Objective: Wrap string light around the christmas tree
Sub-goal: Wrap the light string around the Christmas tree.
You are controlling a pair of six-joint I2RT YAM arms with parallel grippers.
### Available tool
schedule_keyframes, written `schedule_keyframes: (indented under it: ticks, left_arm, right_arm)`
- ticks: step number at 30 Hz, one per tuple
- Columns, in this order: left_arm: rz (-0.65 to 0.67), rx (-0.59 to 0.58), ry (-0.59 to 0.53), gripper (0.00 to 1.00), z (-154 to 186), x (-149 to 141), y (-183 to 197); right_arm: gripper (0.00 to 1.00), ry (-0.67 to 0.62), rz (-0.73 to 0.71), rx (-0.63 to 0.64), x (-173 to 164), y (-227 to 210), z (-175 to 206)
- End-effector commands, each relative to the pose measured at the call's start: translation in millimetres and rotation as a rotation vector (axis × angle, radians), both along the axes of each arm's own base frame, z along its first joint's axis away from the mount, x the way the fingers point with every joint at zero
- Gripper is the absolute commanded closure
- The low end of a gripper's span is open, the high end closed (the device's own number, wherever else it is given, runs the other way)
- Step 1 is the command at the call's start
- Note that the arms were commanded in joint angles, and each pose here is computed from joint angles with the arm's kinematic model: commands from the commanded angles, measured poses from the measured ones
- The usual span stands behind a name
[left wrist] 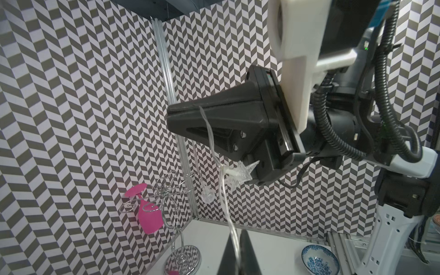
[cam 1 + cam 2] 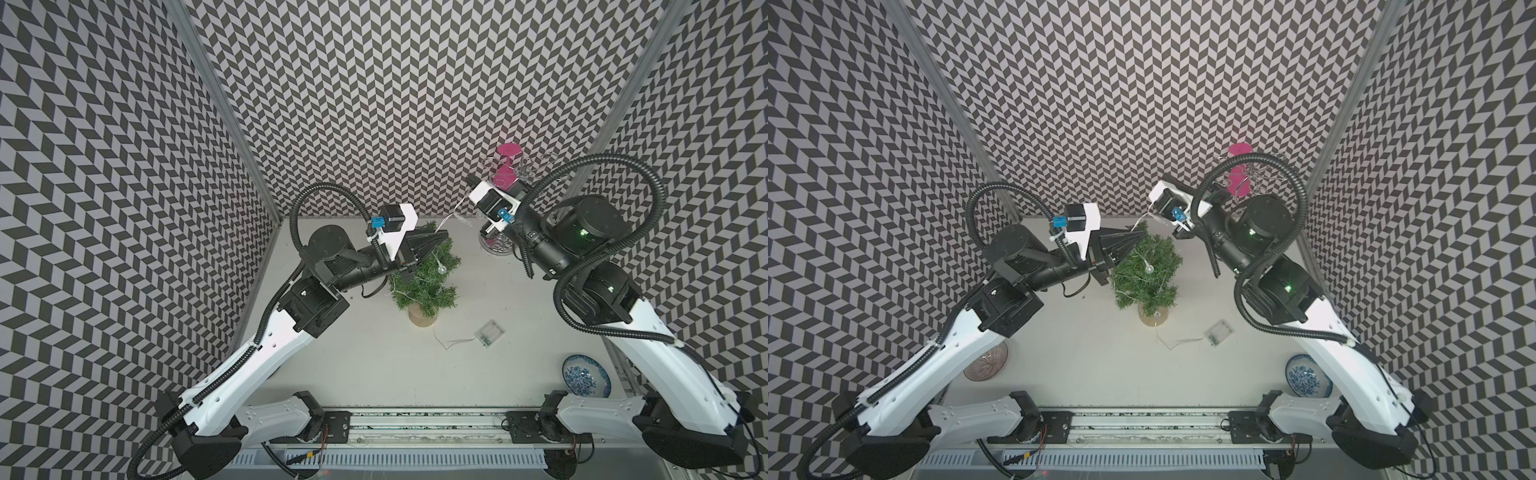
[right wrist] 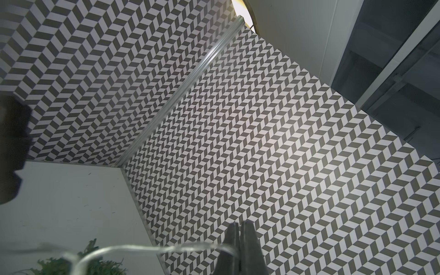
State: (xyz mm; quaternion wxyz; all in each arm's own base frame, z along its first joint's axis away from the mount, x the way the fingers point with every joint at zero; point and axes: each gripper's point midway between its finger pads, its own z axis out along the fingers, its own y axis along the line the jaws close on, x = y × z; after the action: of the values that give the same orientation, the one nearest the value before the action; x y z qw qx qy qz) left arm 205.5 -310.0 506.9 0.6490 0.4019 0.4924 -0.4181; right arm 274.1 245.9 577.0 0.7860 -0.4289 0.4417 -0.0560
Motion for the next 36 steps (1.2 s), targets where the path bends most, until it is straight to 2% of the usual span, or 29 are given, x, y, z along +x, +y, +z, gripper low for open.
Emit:
schedule_keyframes:
  ticks: [1, 6, 14, 16, 21, 24, 36]
  left_arm:
    - [0.000, -0.032, -0.006, 1.00, 3, -9, 9]
    - [0.071, -0.057, -0.005, 1.00, 8, -5, 29]
    - [0.142, -0.046, 0.045, 1.00, -4, 31, 63]
    - [0.124, -0.048, 0.052, 1.00, -6, 33, 66]
    - [0.007, -0.022, 0.094, 1.00, -30, 20, 52]
    - [0.002, 0.011, 0.100, 1.00, -38, 12, 39]
    - [-0.074, -0.037, 0.087, 1.00, -26, -18, 29]
  right_arm:
    - [1.00, -0.065, 0.000, 0.066, -9, -7, 24]
    - [1.00, -0.049, 0.015, 0.048, -7, 1, 18]
    - [1.00, 0.008, 0.014, 0.003, 3, 18, -4]
    - [1.00, 0.026, 0.003, -0.011, 7, 20, -11]
    - [1.00, 0.017, -0.012, -0.003, 5, 16, -14]
    - [1.00, 0.002, 0.000, 0.015, 0, 12, -11]
    - [1.00, -0.018, 0.019, 0.080, -17, -3, 1]
